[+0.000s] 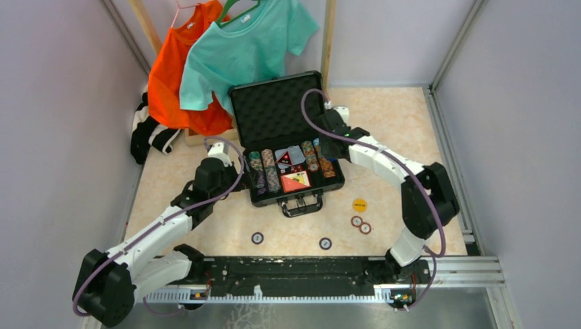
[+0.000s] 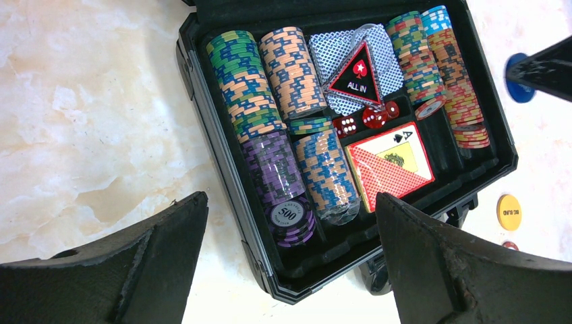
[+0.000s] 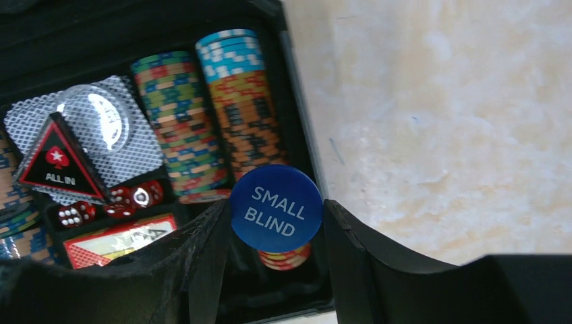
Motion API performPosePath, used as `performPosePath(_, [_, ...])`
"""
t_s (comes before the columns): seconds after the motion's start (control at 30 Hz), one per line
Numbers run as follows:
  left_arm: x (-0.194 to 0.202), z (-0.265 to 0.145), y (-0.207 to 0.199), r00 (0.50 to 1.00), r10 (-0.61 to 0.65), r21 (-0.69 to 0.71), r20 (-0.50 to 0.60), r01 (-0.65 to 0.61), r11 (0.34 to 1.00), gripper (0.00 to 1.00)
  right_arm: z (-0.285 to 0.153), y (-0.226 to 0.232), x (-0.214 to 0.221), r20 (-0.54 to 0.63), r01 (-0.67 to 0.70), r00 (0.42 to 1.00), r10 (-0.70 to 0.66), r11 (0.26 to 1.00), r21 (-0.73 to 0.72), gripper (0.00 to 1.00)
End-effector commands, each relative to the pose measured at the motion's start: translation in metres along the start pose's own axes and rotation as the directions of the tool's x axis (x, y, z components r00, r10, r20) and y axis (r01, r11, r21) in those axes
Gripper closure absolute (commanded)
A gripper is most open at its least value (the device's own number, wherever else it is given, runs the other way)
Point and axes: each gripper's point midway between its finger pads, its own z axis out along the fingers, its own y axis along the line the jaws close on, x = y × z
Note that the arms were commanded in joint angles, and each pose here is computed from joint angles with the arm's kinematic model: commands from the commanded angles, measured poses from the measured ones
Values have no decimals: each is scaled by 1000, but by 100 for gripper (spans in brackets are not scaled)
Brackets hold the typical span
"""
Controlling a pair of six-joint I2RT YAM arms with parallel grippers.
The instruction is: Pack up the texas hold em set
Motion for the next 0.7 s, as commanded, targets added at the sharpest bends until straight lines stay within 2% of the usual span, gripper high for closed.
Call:
performPosePath(0.0, [-2,-1,0,1000,3,8,15,-3,1000,1,3,37,-14,37,22,999,-21,999,-29,48])
performPosePath(0.3, [-2,0,2,1000,5,-2,18,-5,1000,1,8,95,-22,48,79,996,-74,991,-109,47])
performPosePath(0.67, [-3,0,4,1000,7,-13,20,-7,1000,1,22,137,-14,31,132,991,-128,979,-156,47])
